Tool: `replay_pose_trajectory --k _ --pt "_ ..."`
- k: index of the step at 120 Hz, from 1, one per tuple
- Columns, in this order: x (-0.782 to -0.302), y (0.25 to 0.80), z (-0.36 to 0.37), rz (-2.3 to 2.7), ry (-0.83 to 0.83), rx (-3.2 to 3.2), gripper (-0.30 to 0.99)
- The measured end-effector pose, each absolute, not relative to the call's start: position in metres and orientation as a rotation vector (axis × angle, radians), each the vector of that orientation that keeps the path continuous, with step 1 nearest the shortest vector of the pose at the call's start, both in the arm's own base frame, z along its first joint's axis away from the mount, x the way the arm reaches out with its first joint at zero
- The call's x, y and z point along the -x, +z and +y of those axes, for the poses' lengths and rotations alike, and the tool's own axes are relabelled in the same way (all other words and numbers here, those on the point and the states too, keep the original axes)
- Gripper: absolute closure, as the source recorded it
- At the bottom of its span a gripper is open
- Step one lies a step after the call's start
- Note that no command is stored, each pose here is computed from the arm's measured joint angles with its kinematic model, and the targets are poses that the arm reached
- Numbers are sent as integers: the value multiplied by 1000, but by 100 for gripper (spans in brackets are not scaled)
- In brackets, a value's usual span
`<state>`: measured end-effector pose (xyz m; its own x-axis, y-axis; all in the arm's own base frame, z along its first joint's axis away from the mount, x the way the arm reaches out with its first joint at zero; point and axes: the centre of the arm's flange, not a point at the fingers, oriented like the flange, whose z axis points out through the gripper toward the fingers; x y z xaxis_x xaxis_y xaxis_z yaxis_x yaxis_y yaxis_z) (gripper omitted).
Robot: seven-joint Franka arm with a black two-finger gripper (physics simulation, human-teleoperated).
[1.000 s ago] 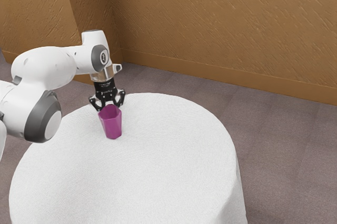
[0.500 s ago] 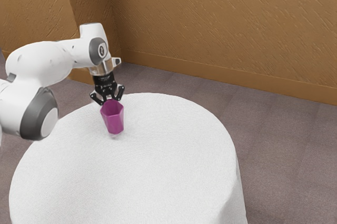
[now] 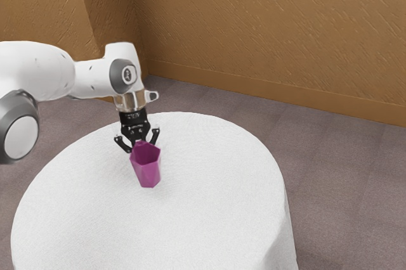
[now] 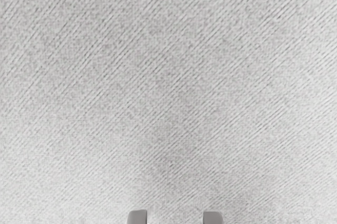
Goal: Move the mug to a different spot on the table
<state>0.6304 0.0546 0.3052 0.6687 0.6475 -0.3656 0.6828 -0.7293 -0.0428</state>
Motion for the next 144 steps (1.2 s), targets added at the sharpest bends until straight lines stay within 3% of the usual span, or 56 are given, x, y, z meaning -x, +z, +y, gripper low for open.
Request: replay_pose_trajectory --k 40,72,144 --pt "-570 289 49 1103 -602 -2798 74" --pt "-565 282 14 1036 -591 -2837 74" --pt "-591 276 57 1180 -491 -2799 74"
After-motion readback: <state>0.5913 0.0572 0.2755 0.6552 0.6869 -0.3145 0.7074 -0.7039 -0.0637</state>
